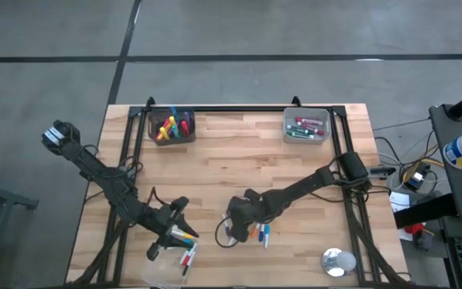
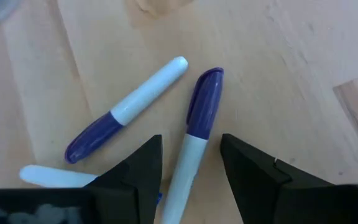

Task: Pick & Place Markers
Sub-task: Put the violet and white highlighter pen into the transparent bin

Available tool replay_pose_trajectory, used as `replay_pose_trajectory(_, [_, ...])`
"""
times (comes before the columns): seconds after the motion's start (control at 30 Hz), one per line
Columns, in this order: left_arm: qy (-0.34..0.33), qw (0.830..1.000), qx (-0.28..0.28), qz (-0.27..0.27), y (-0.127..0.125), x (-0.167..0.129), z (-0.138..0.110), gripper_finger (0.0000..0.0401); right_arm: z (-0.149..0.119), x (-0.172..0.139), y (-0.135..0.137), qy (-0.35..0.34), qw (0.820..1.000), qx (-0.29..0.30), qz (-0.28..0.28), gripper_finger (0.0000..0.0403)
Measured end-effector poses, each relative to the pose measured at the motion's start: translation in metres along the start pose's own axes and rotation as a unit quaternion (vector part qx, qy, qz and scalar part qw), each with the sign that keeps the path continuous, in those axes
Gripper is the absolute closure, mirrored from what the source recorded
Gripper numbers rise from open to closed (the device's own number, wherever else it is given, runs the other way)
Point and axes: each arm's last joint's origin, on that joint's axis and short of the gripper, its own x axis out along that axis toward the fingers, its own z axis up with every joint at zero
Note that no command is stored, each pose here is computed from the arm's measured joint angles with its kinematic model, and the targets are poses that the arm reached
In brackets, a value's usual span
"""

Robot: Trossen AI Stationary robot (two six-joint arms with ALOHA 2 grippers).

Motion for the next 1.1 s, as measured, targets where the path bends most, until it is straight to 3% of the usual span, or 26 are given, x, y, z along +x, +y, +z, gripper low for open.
replay_pose_trajectory(0.27, [0.001,1.0,0.006,0.002,0.001,0.0,0.0,0.0259,-0.006,0.009,-0.004,0.013,0.999,-0.029,-0.037,0.0322])
replay_pose_trajectory(0.43, [-0.009,0.999,0.014,0.035,0.003,0.0,0.0,0.0259,-0.004,0.001,-0.005,0.01,0.996,-0.074,-0.054,0.0378])
replay_pose_trajectory(0.67, [-0.005,0.993,0.043,0.105,0.008,0.0,-0.002,0.0259,0.004,-0.022,-0.011,0.002,0.985,-0.127,-0.115,0.0369])
replay_pose_trajectory(0.9, [0.022,0.98,0.061,0.187,0.016,-0.002,-0.01,0.0259,0.025,-0.072,0.011,-0.109,0.982,-0.143,-0.061,0.037])
replay_pose_trajectory(1.1, [0.019,0.974,0.066,0.217,0.021,-0.002,-0.01,0.0259,0.037,-0.102,0.032,-0.211,0.963,-0.167,0.001,0.037])
